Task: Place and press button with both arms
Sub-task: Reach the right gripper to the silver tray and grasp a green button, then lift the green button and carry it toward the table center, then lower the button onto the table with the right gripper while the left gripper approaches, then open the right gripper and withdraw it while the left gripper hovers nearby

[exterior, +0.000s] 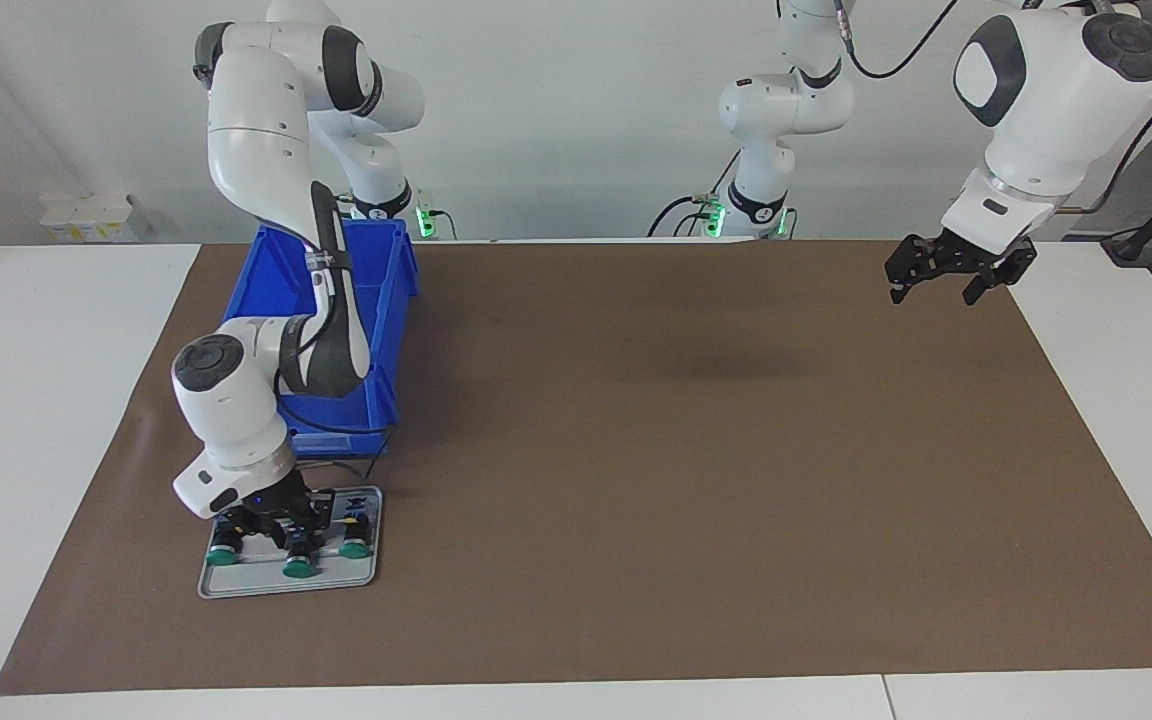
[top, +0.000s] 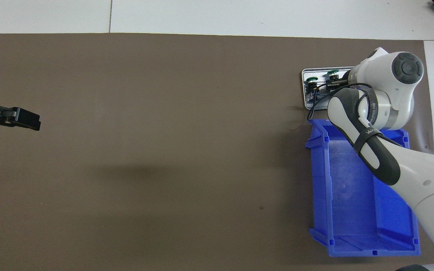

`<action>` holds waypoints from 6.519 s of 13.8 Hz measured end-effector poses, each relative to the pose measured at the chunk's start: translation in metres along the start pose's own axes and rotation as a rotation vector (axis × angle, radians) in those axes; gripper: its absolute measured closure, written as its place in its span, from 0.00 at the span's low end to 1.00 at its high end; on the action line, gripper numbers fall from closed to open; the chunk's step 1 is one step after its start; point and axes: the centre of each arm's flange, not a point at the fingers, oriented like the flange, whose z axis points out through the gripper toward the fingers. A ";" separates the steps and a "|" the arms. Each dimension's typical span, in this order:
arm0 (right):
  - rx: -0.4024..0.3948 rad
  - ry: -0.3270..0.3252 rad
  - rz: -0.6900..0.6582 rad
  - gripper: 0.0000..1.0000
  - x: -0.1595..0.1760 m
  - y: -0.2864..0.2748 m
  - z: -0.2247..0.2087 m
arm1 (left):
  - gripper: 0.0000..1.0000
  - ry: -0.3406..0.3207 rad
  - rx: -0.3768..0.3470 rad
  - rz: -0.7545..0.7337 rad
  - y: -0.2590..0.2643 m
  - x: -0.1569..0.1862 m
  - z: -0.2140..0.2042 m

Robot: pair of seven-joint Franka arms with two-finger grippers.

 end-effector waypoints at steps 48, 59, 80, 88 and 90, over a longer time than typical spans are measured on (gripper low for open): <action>0.103 -0.154 1.649 0.67 -0.145 -0.588 -0.076 | 0.00 0.016 0.004 0.140 0.029 0.004 0.000; 0.115 -0.144 1.524 0.01 -0.144 -0.586 -0.082 | 0.00 0.171 -0.084 0.656 0.101 -0.002 0.069; 0.013 -0.054 0.557 0.01 -0.038 -0.021 -0.239 | 0.06 0.216 -0.045 1.249 0.248 -0.014 0.248; -0.015 -0.156 0.367 0.01 -0.082 0.040 -0.370 | 0.03 0.174 -0.064 1.250 0.267 -0.016 0.272; -0.021 -0.181 0.282 0.01 -0.085 0.040 -0.371 | 0.04 0.164 -0.067 1.250 0.269 -0.017 0.277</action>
